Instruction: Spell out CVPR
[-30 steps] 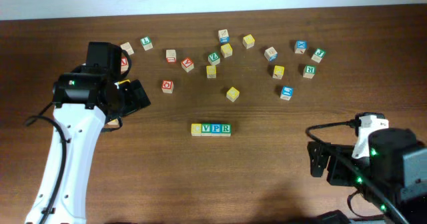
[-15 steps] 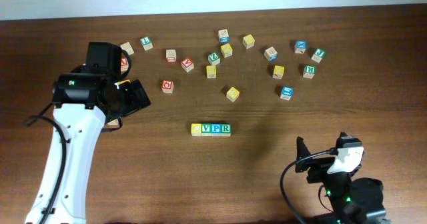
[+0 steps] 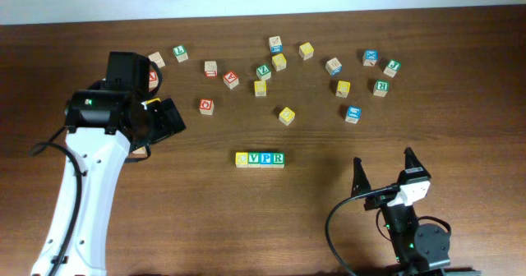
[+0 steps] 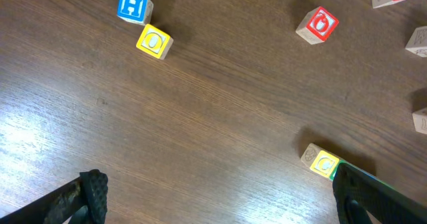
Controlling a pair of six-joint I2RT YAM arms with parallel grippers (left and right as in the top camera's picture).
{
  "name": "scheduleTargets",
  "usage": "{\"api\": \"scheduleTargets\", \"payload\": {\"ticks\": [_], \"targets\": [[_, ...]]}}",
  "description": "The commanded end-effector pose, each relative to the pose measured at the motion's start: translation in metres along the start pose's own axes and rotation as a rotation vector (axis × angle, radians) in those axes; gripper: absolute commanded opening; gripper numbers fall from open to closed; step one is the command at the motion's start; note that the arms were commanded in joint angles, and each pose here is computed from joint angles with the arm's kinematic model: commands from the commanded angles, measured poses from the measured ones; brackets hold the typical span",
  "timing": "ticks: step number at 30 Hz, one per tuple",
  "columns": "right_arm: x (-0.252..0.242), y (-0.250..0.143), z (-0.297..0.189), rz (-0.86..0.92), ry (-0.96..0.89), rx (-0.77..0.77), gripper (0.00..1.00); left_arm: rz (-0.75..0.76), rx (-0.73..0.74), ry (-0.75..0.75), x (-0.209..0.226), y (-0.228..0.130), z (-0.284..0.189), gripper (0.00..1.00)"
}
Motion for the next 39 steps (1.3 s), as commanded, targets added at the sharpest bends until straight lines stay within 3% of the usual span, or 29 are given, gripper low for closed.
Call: {"api": "scheduleTargets", "payload": {"ticks": [1, 39], "targets": [[-0.0044, -0.0153, -0.001, -0.002, -0.02, 0.084, 0.98, 0.003, -0.014, -0.006, 0.001, 0.0021, -0.0036, 0.99], [-0.0102, -0.016, -0.0013, -0.048, -0.065, 0.09, 0.98, 0.003, -0.014, -0.005, 0.0011, 0.0021, -0.0036, 0.99]]}}
Point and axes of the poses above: each gripper's point midway between its finger pads, its own z axis out along the fingers, its own x axis along the line the jaws close on, y = z × x, the point moved 8 cm from there along -z, back along the fingers, and after that the axes turned 3 degrees about -z, right-handed, at the moved point
